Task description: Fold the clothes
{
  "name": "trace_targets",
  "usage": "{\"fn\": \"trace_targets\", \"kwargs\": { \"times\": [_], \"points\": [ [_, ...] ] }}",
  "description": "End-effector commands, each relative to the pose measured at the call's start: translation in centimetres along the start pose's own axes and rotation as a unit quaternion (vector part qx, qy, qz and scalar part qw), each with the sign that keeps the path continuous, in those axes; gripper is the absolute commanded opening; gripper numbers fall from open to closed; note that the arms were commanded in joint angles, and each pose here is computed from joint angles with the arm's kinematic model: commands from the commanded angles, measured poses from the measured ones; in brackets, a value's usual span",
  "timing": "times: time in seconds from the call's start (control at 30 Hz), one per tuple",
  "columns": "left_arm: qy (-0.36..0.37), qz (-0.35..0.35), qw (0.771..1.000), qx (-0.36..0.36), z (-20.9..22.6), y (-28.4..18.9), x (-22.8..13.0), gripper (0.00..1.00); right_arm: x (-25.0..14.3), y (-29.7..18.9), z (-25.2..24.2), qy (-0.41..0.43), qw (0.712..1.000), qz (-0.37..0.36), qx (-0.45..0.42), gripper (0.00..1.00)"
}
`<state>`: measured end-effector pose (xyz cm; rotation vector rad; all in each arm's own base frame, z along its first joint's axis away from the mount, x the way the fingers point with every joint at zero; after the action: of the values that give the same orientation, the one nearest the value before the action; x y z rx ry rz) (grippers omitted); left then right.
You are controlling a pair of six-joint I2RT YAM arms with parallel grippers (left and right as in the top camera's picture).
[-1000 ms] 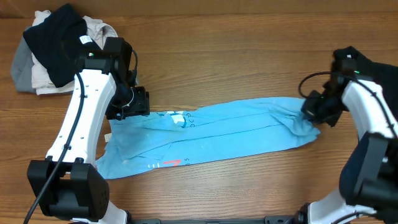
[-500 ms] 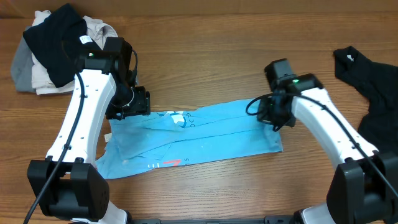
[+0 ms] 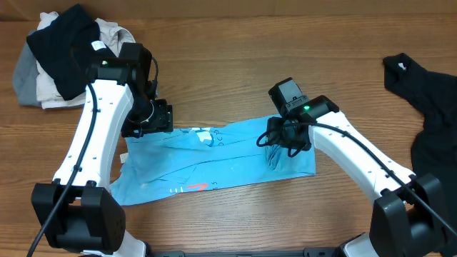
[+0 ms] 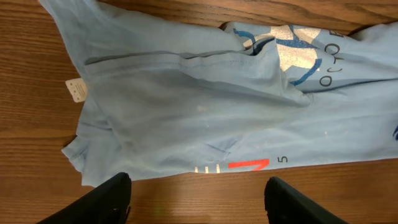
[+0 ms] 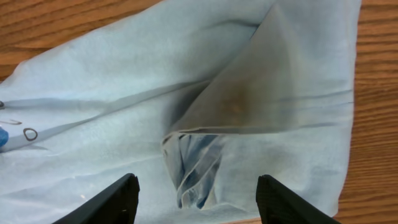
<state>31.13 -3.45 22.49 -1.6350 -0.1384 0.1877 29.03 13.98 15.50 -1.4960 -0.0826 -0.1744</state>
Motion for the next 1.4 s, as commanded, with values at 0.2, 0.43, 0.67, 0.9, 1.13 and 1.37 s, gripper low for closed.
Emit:
{"fn": "trace_targets", "kwargs": {
  "times": [0.2,0.43,0.67,0.9,1.13,1.37],
  "points": [
    [0.002,0.002,1.0,-0.005,-0.2,0.1,-0.1,0.74,3.4,-4.1,-3.4,0.075,0.996,-0.033,-0.024,0.75],
    [0.002,0.002,1.0,-0.005,-0.2,0.1,-0.1,0.74,4.0,-2.7,-7.4,0.109,0.994,0.004,0.031,0.73],
    [0.002,0.003,1.0,-0.005,-0.2,0.1,-0.1,0.74,2.9,0.9,-7.3,0.112,0.987,0.046,0.108,0.71],
    [0.002,0.003,1.0,-0.005,-0.2,0.1,-0.1,0.74,2.4,3.7,-7.3,0.115,0.985,0.068,0.113,0.69],
    [0.002,0.003,1.0,-0.005,-0.2,0.1,-0.1,0.75,2.3,4.4,-8.1,0.116,0.988,0.07,0.071,0.69],
    [0.002,0.002,1.0,-0.005,-0.2,0.1,-0.1,0.75,2.5,4.5,-8.1,0.115,0.989,0.063,0.068,0.7]
  ]
}}
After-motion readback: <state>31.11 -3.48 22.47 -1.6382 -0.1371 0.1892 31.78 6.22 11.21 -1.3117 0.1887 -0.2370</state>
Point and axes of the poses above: each gripper's point midway between its finger pads, its own y axis out along the fingers, its own z axis along the line the jaws close on, x = y × z, the point moved 8 cm from there along -y, back along the fingers, and after that the axes turned 5 degrees about -y, right-handed, at the moved point
